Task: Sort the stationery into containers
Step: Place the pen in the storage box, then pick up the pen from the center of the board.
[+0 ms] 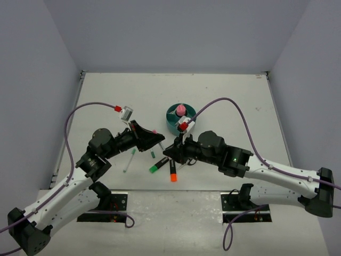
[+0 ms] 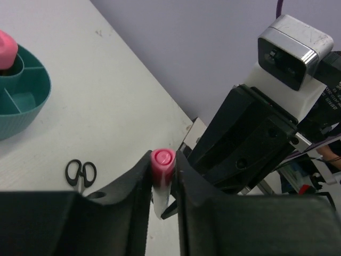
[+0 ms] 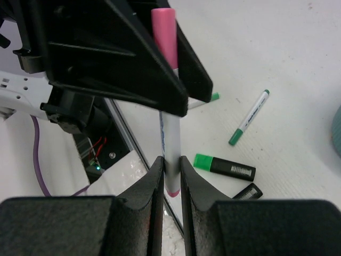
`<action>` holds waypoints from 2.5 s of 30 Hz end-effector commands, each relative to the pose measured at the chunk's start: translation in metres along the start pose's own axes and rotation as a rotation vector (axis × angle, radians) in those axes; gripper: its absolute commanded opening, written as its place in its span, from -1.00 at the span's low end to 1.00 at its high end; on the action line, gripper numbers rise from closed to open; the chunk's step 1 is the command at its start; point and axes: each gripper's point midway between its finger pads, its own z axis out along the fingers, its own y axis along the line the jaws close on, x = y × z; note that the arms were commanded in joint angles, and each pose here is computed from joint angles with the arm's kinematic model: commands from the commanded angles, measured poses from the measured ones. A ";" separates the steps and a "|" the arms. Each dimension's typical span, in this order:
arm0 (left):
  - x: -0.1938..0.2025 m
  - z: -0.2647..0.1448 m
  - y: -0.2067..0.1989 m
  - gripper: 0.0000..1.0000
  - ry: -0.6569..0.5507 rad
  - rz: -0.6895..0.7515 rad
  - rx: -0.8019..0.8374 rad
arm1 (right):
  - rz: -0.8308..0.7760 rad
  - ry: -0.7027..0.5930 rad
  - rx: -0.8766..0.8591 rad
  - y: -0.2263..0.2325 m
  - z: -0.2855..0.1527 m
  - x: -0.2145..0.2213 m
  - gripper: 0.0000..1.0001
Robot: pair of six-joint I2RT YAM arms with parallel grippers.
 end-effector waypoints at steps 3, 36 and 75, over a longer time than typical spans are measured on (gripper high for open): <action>-0.010 0.001 -0.025 -1.00 -0.016 0.042 0.109 | -0.002 -0.045 0.000 0.000 -0.004 -0.006 -0.81; -0.089 0.114 0.164 -1.00 -0.376 0.231 -0.523 | 0.352 -0.166 0.277 -0.065 -0.116 0.047 0.97; -0.119 -0.148 0.040 1.00 -0.516 0.165 -0.777 | 0.151 0.519 0.552 -0.067 0.111 0.105 0.17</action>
